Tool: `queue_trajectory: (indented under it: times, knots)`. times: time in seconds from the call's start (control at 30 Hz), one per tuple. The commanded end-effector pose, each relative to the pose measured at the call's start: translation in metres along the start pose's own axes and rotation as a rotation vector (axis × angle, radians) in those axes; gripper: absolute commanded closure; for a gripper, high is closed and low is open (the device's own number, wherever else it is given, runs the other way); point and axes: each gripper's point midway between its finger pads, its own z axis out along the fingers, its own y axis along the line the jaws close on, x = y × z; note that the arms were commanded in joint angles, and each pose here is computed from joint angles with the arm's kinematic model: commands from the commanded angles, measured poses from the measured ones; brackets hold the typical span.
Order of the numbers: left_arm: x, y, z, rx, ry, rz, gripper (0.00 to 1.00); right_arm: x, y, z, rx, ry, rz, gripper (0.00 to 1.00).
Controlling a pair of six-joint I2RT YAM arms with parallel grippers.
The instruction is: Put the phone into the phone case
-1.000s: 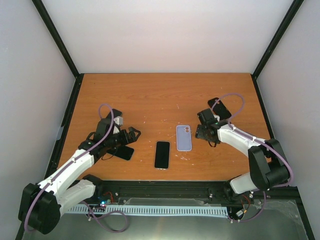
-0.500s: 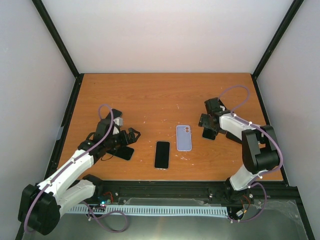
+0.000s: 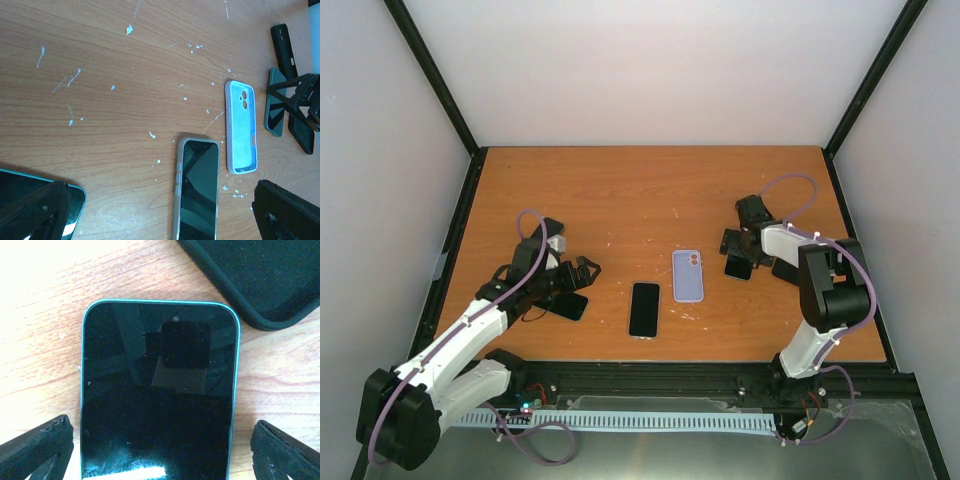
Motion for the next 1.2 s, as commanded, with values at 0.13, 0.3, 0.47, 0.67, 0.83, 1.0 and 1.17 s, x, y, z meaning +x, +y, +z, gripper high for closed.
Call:
queue_trajectory:
  times: [0.13,0.3,0.47,0.67,0.83,1.0,1.17]
  knots:
    - [-0.01,-0.009,-0.006,0.023,-0.033,0.024,0.01,0.011,0.001,0.009,-0.014,0.052,-0.031,0.12]
    - [-0.008,-0.008,-0.007,0.024,-0.03,0.02,0.01,0.015,-0.003,0.01,0.013,0.072,-0.038,0.17]
    - [-0.008,-0.009,-0.007,0.032,-0.034,0.013,0.01,0.022,0.0,0.01,0.015,0.089,-0.054,0.26]
    - [-0.007,-0.01,-0.007,0.042,-0.031,0.005,0.0,0.031,0.006,0.006,0.037,0.102,-0.094,0.28]
    - [-0.007,-0.011,-0.008,0.045,-0.032,0.004,0.0,0.04,0.01,0.005,0.064,0.117,-0.114,0.29]
    - [-0.005,-0.009,-0.006,0.043,-0.026,-0.002,0.01,0.043,0.012,0.01,0.067,0.131,-0.123,0.21]
    - [-0.005,-0.008,-0.008,0.038,-0.03,0.001,0.01,0.041,0.015,0.012,0.059,0.136,-0.133,0.17]
